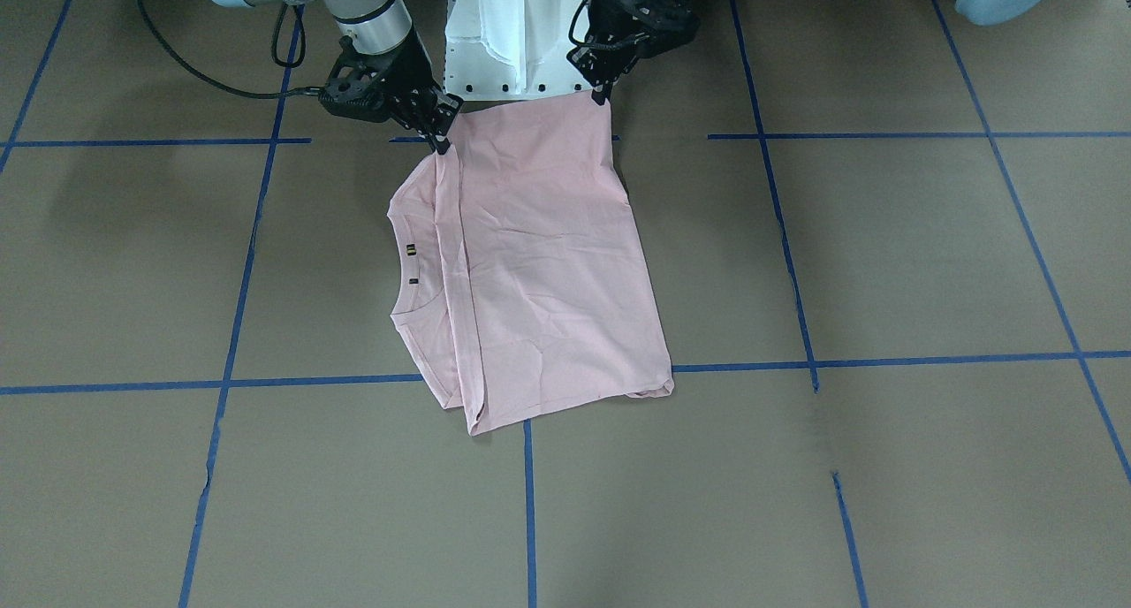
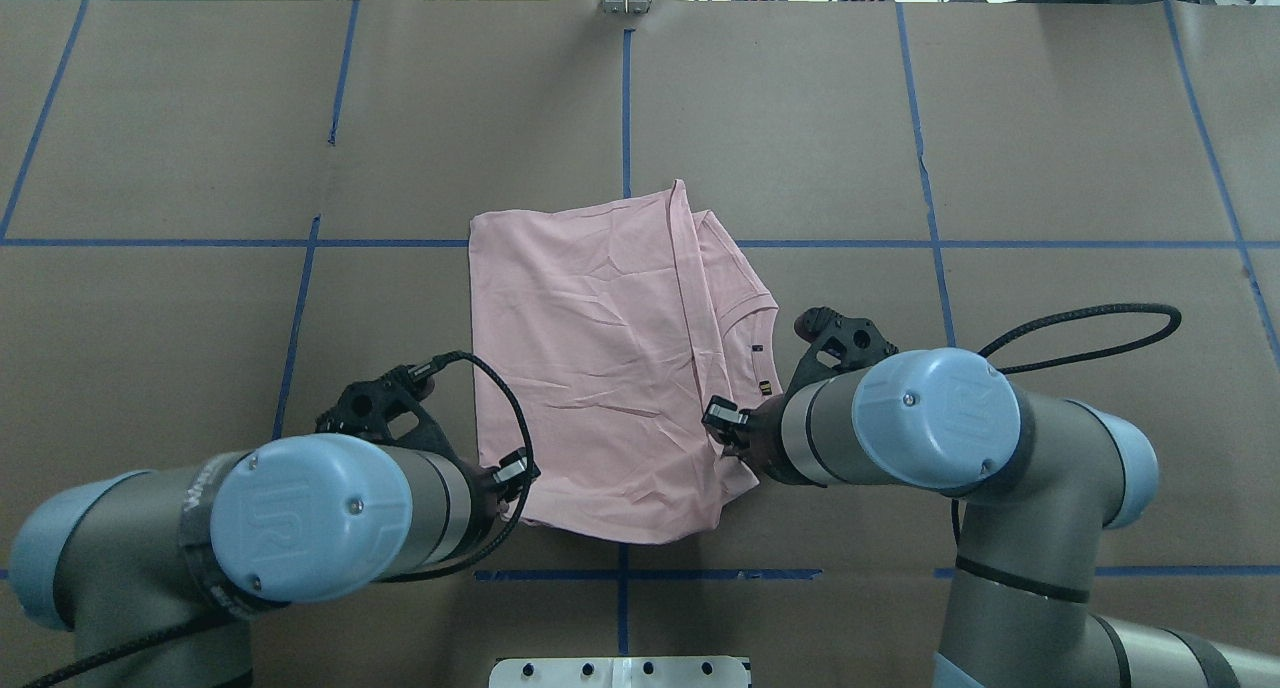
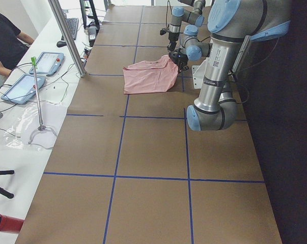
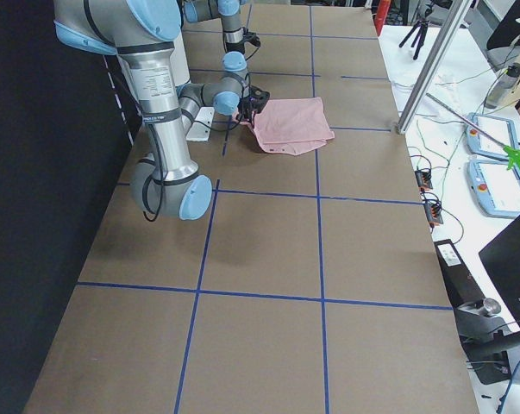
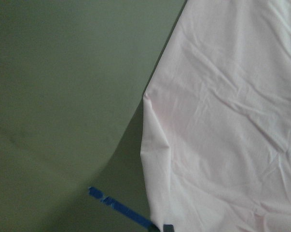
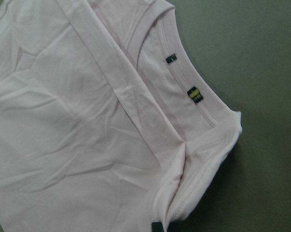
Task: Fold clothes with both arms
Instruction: 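Lift the near edge with both grippers and fold it away from the robot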
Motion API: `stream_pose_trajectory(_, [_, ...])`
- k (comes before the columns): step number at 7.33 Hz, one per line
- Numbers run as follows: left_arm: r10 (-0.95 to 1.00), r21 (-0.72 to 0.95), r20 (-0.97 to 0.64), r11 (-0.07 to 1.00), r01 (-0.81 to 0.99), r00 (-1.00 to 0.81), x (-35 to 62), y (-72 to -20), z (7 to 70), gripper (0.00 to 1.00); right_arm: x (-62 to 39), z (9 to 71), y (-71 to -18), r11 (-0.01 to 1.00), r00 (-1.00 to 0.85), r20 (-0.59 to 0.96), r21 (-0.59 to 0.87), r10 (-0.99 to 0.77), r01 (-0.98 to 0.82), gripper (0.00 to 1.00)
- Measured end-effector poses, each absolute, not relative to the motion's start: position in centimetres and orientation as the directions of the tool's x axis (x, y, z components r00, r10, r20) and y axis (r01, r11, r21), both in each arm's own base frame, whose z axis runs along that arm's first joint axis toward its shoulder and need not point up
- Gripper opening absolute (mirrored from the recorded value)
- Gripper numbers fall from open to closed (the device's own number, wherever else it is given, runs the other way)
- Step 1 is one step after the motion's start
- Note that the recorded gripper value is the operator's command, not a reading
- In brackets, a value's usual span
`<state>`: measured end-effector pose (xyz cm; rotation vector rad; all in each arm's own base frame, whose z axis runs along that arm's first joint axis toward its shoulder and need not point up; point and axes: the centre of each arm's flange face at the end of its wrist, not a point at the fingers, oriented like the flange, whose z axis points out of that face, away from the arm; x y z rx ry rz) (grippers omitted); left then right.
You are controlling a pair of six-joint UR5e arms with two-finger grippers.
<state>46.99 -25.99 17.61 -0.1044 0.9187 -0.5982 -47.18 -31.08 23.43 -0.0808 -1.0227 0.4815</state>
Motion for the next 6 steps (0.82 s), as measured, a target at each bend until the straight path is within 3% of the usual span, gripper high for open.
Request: stream_pose_trajectory(6, [-0.516, -0.279, -0.761, 0.808, 0.519, 0.393, 47.5, -34.8, 19.4, 0.00, -48.1, 23.1, -41.5, 0.849, 0.421, 0.782, -0.248, 0.460, -0.468, 0.00])
